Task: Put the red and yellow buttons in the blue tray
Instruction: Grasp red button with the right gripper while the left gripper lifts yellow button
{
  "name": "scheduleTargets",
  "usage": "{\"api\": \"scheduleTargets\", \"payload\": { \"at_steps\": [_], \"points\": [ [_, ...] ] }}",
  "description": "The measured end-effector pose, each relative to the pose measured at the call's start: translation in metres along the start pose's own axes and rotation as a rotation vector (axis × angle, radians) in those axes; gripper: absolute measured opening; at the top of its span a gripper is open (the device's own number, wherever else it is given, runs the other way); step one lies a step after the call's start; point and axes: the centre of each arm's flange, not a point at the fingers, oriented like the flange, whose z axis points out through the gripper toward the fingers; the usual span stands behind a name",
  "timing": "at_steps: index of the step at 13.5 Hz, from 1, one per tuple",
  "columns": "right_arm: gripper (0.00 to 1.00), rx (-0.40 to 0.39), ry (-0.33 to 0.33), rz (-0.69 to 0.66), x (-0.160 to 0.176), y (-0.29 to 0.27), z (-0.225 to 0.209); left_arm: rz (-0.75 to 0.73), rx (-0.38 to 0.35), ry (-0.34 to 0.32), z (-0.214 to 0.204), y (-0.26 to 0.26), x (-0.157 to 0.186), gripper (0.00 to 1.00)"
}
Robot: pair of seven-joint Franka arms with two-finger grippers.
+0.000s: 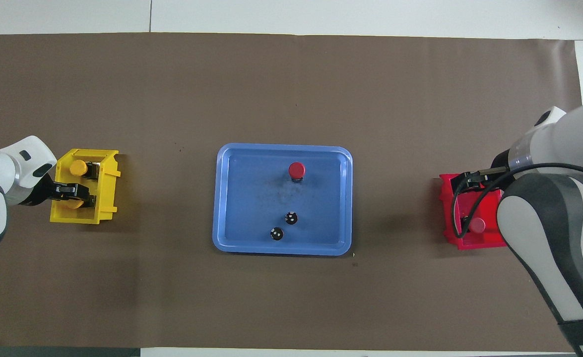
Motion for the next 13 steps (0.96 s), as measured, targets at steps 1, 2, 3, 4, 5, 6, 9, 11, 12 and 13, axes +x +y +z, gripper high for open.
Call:
{"api": "scheduleTargets", "payload": {
  "at_steps": [1,2,3,4,5,6,9,11,12,13],
  "points": [
    [0.77,0.001,0.008,-0.017,-0.011,0.013,0.014,0.000,0.000,0.000,0.000,0.000,0.000,0.68],
    [0.76,0.002,0.014,-0.027,-0.019,0.024,0.025,0.000,0.000,-0.002,0.001,0.000,0.000,0.68],
    [0.76,0.003,0.016,-0.032,-0.026,0.033,0.033,0.001,-0.001,-0.004,0.002,0.001,-0.001,0.68],
    [0.76,0.004,0.019,-0.028,-0.030,0.040,0.039,0.001,-0.001,-0.008,0.003,0.001,-0.002,0.68],
    [0.75,0.001,0.032,-0.022,-0.031,0.045,0.045,0.001,-0.002,-0.010,0.005,0.001,-0.003,0.68],
    [0.75,-0.002,0.050,-0.015,-0.032,0.048,0.051,0.001,-0.002,-0.012,0.005,0.001,-0.003,0.68],
    [0.74,-0.006,0.059,-0.009,-0.037,0.051,0.072,0.003,-0.002,-0.013,0.006,0.002,-0.004,0.68],
    [0.74,-0.006,0.053,-0.013,-0.038,0.049,0.078,0.004,-0.003,-0.015,0.007,0.003,-0.005,0.62],
    [0.74,-0.005,0.045,-0.019,-0.040,0.048,0.081,0.004,-0.003,-0.015,0.007,0.003,-0.005,0.49],
    [0.74,-0.004,0.040,-0.026,-0.042,0.047,0.086,0.004,-0.003,-0.014,0.006,0.003,-0.005,0.41]
  ]
}}
